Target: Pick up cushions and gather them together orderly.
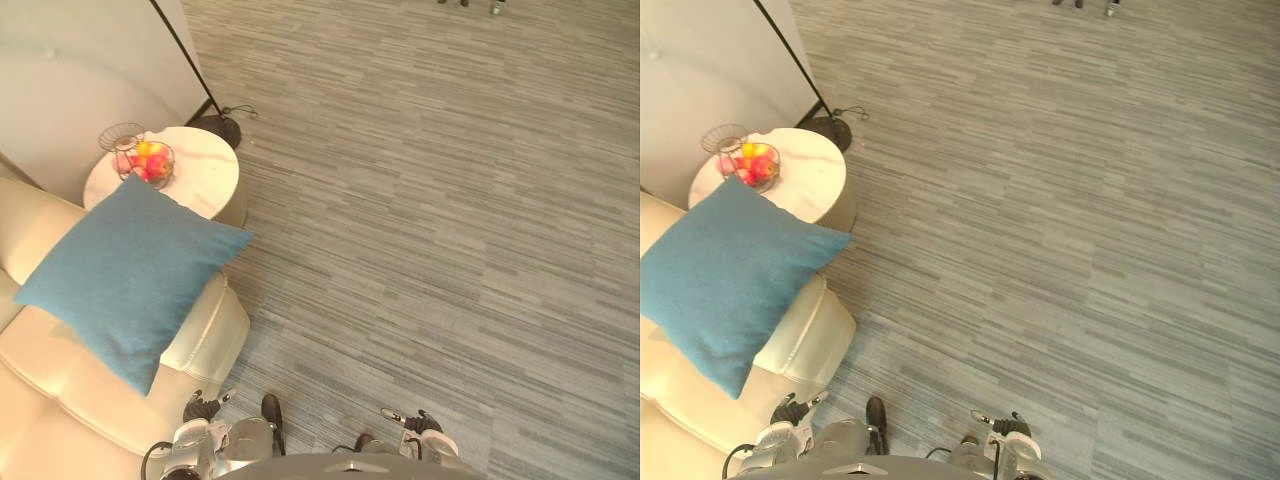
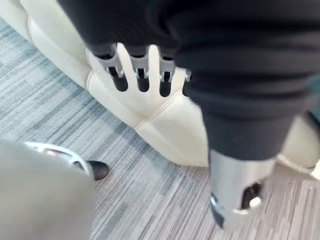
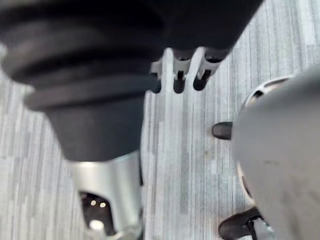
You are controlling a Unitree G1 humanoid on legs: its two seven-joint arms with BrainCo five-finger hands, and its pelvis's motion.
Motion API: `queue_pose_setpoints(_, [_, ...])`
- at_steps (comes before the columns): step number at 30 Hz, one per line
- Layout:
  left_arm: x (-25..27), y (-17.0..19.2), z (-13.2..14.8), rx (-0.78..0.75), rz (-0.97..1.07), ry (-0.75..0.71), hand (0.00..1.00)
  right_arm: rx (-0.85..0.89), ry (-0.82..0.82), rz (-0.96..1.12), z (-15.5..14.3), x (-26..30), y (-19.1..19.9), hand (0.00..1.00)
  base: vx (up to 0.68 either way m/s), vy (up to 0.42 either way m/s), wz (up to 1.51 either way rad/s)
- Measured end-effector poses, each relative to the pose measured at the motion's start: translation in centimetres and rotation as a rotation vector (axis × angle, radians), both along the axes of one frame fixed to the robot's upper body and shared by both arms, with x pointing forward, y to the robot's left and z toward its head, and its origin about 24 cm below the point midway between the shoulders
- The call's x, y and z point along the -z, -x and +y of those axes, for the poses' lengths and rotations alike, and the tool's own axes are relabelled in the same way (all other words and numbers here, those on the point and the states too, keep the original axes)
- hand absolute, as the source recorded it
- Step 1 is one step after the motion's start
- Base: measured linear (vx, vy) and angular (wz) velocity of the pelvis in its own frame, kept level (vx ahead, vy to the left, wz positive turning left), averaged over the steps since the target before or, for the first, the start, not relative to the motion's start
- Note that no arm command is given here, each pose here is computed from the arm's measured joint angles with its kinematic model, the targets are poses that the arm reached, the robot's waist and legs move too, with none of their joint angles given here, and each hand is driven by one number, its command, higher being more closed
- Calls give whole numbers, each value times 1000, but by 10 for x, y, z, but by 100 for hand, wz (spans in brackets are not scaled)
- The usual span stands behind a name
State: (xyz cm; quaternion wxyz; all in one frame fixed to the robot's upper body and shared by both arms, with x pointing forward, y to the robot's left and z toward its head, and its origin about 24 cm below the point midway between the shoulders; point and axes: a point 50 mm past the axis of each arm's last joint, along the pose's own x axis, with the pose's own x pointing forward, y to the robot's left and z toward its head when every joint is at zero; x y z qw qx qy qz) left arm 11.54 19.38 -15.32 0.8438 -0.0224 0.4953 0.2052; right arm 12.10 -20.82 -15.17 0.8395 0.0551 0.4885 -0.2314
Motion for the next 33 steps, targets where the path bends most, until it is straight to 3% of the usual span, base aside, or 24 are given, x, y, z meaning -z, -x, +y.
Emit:
queue_pose_setpoints(9, [0, 3, 4, 15, 3, -13, 0, -61, 21, -42, 3, -4, -3, 0, 57, 16, 70])
queue_pose_setpoints(17, [1, 6, 2, -116, -8, 30, 0, -52, 9, -65, 9, -5, -4, 0, 134, -228, 59])
queue_pose_setpoints(23, [5, 15, -14, -201, 4, 92, 0, -47, 52, -63, -6, -8, 0, 0, 279, -276, 86])
queue_pose_setpoints(29, [5, 15, -15, -193, 5, 96, 0, -42, 52, -48, -7, -6, 5, 0, 195, -86, 70])
queue_pose_setpoints(33, [3, 7, -11, -111, -3, 67, 0, -35, 32, -24, -2, -3, 9, 0, 125, 64, 95])
